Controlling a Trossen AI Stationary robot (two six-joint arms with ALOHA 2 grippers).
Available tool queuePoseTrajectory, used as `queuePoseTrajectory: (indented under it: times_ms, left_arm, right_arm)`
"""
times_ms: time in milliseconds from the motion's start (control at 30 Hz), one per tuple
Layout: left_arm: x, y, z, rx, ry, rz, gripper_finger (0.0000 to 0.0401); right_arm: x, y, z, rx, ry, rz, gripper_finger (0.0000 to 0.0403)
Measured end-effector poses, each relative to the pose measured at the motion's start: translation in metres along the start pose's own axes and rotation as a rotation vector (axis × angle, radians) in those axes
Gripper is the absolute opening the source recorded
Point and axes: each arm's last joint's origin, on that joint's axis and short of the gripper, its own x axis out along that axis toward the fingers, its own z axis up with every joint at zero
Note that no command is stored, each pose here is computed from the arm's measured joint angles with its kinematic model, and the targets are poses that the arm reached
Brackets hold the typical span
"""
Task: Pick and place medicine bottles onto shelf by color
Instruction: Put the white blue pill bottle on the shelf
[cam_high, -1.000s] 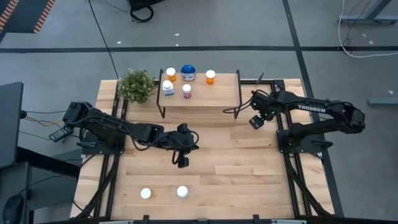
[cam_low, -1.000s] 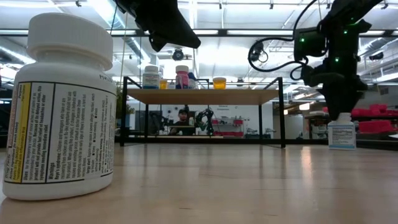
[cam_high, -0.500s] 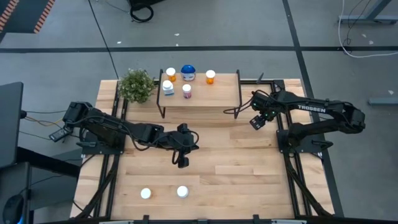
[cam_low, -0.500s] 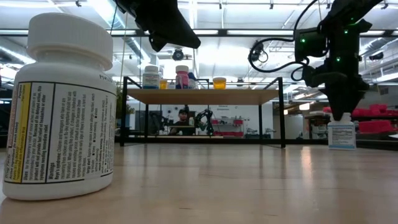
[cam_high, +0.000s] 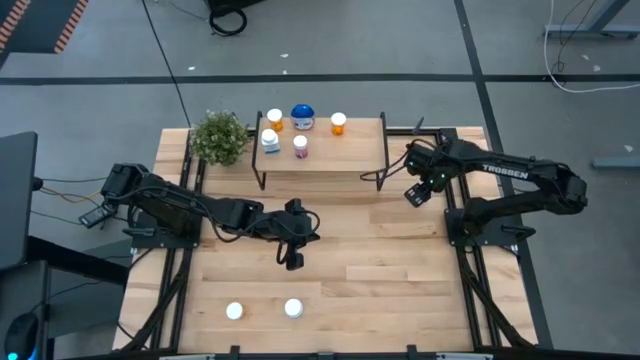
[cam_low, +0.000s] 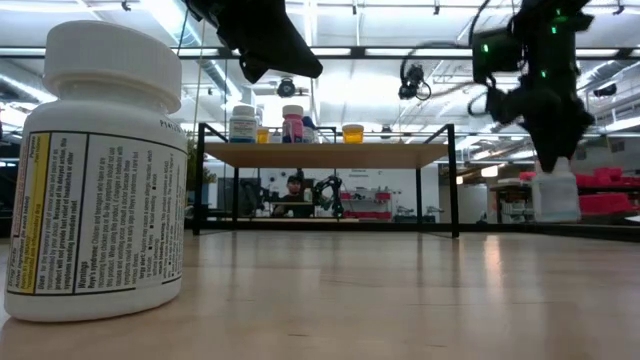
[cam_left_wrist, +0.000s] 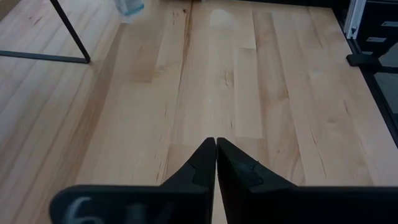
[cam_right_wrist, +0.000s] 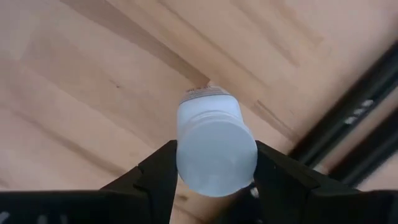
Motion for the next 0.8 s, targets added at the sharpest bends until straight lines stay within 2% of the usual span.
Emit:
queuePoseTrajectory:
  times_ms: [100, 367, 533, 800]
  left_arm:
    - [0.0, 0.0, 0.0, 0.0, 0.0, 0.0, 0.0016]
    - [0.0, 0.0, 0.0, 0.0, 0.0, 0.0, 0.0019]
    - [0.0, 0.0, 0.0, 0.002, 0.0, 0.0, 0.0021]
    - [0.0, 0.0, 0.0, 0.002, 0.0, 0.0, 0.0012]
  right_arm:
    - [-0.029, 0.005, 0.006, -0.01, -0.05, 0.026, 0.0193]
    - [-0.121, 0.019, 0.018, -0.029, -0.289, 0.164, 0.0193]
    - [-0.145, 0.03, 0.024, -0.07, -0.24, 0.094, 0.0193]
    - [-0.162, 0.071, 0.061, -0.194, -0.28, 0.064, 0.0193]
